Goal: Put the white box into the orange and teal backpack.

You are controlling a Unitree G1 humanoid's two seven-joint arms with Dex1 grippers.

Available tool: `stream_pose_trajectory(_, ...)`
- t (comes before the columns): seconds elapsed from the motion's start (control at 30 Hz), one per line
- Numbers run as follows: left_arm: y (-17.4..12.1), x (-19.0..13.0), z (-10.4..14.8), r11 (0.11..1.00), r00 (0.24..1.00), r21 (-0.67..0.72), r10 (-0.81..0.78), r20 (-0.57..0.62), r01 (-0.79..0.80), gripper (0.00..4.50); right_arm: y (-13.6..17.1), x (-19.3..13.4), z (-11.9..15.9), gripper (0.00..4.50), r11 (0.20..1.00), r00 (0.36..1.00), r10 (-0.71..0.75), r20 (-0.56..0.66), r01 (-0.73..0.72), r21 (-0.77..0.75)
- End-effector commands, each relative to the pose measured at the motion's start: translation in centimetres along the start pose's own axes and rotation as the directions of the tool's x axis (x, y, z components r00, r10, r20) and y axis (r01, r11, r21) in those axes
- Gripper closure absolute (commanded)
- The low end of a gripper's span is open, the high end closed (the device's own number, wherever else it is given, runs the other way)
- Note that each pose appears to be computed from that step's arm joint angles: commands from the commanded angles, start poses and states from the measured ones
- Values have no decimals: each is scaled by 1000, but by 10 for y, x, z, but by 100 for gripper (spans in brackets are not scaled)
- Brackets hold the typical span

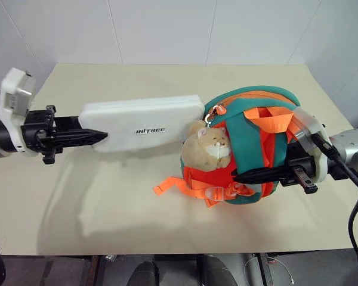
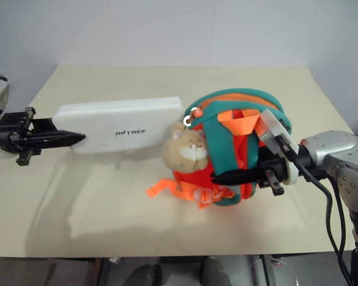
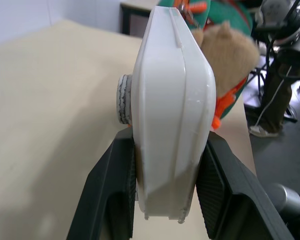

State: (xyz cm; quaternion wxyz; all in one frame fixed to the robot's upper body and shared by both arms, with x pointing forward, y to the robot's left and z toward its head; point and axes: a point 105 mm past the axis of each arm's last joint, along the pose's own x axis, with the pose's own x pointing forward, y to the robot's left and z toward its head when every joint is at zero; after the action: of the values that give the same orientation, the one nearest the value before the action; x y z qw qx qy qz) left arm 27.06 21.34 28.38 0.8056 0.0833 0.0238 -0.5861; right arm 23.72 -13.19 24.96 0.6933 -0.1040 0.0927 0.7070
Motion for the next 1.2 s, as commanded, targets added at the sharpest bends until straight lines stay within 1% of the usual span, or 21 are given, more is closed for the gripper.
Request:
stream_pose_trajectory(0.03, -2, 3, 9, 998, 1000, 58, -15, -12, 16, 316, 2, 0, 6, 398, 999, 1000, -7, 7, 7, -46)
stream_pose_trajectory(0.17, -2, 9, 9, 996, 998, 66, -53, -29, 55, 316, 3, -1, 5, 398, 999, 1000, -15, 10, 15, -44)
stream_pose_trajectory(0.27, 0, 22, 6, 992, 994, 75, -98, -49, 101, 316, 3, 0, 3, 398, 999, 1000, -17, 8, 18, -45)
stream_pose_trajectory(0.4, 2, 37, 12, 983, 986, 85, -160, -42, 163, 316, 3, 2, 2, 398, 999, 1000, -19, 11, 20, -46)
stream_pose_trajectory(0.53, 5, 48, 12, 976, 977, 101, -184, -107, 194, 316, 3, 2, 1, 398, 999, 1000, -21, 10, 22, -46)
stream_pose_trajectory(0.6, 11, 55, 13, 975, 976, 123, -170, -135, 187, 316, 3, 3, 1, 398, 999, 1000, -24, 11, 25, -47)
stream_pose_trajectory(0.7, 21, 66, 9, 977, 968, 138, -130, -213, 161, 316, 2, 3, 0, 398, 999, 1000, -25, 13, 26, -48)
stream_pose_trajectory(0.83, 12, 86, 21, 954, 959, 192, -189, -209, 230, 316, 2, 4, -1, 398, 998, 999, -31, 16, 32, -50)
stream_pose_trajectory(1.03, 19, 118, 21, 950, 956, 212, -179, -234, 230, 316, 0, 6, -2, 398, 998, 999, -37, 24, 38, -52)
stream_pose_trajectory(1.13, 22, 145, 27, 957, 964, 200, -171, -204, 212, 316, -2, 7, -3, 398, 998, 999, -38, 27, 39, -57)
stream_pose_trajectory(1.2, 23, 156, 29, 962, 969, 186, -164, -186, 199, 316, -2, 8, -3, 398, 997, 999, -38, 30, 40, -60)
